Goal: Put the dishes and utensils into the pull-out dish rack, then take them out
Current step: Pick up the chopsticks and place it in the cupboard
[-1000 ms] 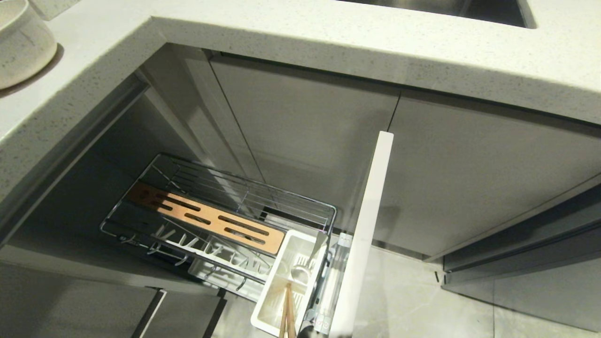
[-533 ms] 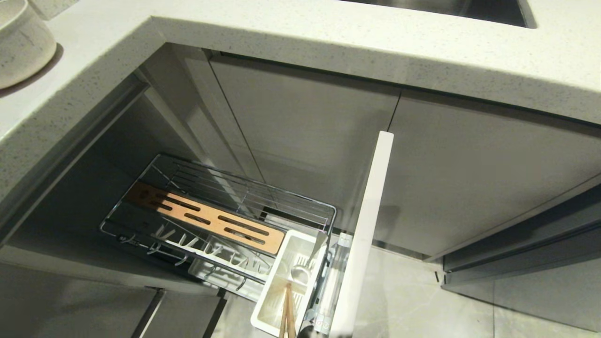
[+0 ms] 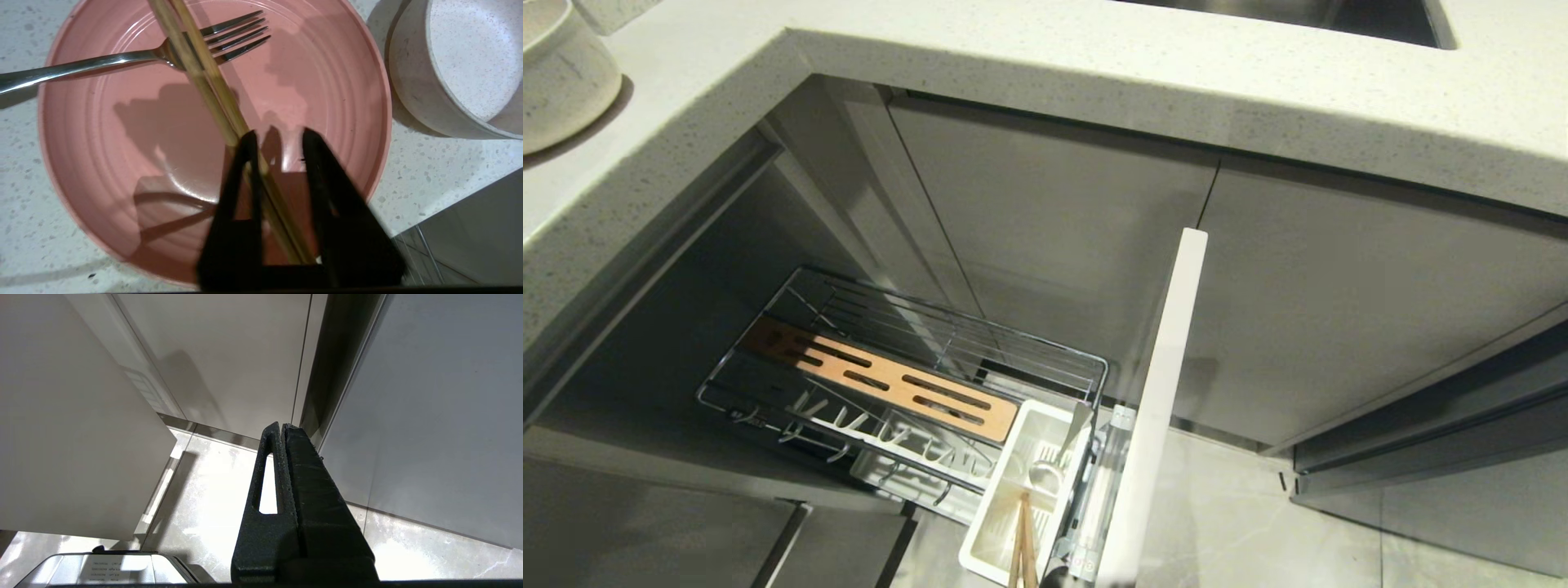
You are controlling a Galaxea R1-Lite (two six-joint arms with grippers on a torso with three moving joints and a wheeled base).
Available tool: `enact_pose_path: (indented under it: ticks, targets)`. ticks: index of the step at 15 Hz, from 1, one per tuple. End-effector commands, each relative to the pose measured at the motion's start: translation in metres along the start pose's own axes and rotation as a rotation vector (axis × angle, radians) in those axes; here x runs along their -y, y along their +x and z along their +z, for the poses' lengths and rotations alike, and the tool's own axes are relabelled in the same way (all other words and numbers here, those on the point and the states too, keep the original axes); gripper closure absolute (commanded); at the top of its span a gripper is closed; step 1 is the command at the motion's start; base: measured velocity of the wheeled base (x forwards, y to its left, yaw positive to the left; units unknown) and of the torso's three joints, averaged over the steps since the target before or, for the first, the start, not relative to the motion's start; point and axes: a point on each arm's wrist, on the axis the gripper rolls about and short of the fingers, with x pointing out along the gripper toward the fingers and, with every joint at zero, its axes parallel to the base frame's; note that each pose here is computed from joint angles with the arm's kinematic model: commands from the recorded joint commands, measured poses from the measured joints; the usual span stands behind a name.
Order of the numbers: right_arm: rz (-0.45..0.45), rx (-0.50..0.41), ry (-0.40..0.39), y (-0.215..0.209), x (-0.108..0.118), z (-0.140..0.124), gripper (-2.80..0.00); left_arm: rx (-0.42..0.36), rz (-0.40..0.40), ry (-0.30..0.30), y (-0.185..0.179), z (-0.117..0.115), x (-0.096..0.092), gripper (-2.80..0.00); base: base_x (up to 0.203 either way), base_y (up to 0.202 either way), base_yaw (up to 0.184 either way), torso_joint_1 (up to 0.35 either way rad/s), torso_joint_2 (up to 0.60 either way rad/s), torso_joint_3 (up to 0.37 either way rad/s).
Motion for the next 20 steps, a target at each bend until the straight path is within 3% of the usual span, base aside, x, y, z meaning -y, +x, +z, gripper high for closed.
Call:
enact_pose_path:
  ticks: [1,5,9,13,20]
  targets:
    - [0.000,-0.027,0.000,0.002,0.000,-0.008,0.00,0.015,-0.005,-0.016,-0.008,0.000,-0.005,-2.80,0.000,0.000,0.000,0.000,0.00,0.000]
    - [0.000,-0.026,0.000,0.002,0.000,-0.007,0.00,0.024,-0.007,-0.028,-0.016,-0.001,-0.010,-2.80,0.000,0.000,0.000,0.000,0.00,0.000]
    - [0.000,-0.026,0.000,0.002,0.000,-0.007,0.00,-0.031,0.006,-0.104,-0.014,-0.007,-0.012,-2.80,0.000,0.000,0.000,0.000,0.00,0.000]
    - [0.000,-0.027,0.000,0.002,0.000,-0.008,0.00,-0.082,0.024,-0.122,-0.002,-0.012,-0.009,-2.80,0.000,0.000,0.000,0.000,0.00,0.000]
    - [0.000,-0.026,0.000,0.002,0.000,-0.007,0.00,-0.139,0.080,-0.105,0.021,-0.018,-0.002,-2.80,0.000,0.000,0.000,0.000,0.00,0.000]
